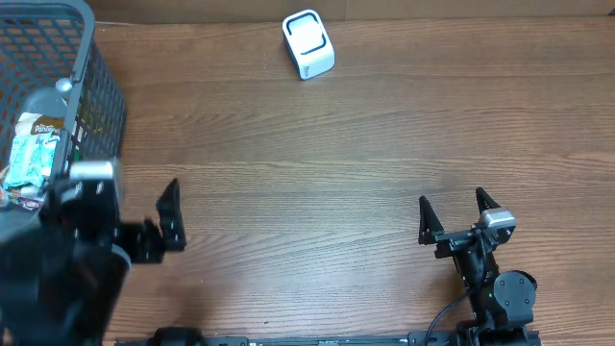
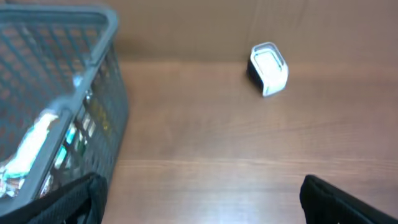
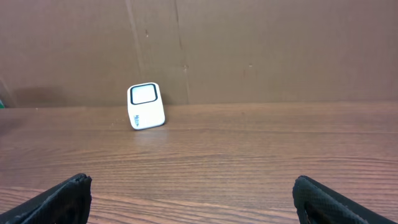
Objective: Scan the item barcode
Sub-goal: 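Move the left gripper over the grey basket and lower it inside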
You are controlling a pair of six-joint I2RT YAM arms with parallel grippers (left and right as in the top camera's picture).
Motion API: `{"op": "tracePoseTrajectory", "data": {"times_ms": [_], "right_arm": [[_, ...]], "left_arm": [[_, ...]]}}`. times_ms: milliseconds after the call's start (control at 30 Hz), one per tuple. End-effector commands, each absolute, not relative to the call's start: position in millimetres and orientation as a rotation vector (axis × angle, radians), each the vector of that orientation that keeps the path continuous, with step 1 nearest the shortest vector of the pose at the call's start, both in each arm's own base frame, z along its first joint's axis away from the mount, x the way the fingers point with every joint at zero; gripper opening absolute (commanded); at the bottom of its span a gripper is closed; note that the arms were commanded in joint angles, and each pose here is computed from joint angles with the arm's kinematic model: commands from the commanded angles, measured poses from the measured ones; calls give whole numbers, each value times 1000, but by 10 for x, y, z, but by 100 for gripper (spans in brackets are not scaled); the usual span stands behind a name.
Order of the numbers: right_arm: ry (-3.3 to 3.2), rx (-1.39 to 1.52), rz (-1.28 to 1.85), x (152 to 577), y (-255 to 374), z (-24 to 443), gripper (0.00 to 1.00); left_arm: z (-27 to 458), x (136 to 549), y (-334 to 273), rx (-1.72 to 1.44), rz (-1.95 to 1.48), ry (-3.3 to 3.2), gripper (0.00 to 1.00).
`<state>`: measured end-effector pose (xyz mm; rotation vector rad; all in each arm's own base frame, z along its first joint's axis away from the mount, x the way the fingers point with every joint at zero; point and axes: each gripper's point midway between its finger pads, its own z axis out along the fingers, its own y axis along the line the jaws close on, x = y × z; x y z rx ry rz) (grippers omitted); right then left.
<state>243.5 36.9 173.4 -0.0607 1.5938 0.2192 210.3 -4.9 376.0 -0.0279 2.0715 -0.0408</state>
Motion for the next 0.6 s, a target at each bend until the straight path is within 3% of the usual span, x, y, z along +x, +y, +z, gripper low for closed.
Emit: {"op": "tracePoseTrajectory", "data": {"times_ms": [0,400,533,567], "right_arm": [[1591,-47,215,2439,348,1713,100],[1591,-47,215,2439,348,1713,100],[1591,-47,215,2439,348,1713,100],[1591,-47,215,2439,348,1713,100]], "left_arm": [[3683,2287,-77,-47,-60,2241,99],[3026,2801,-151,-39,-83,2587,100],[2885,2895,-81,12,-7,2640,79],[2864,2905,-13,-2,45,2648,78]]}}
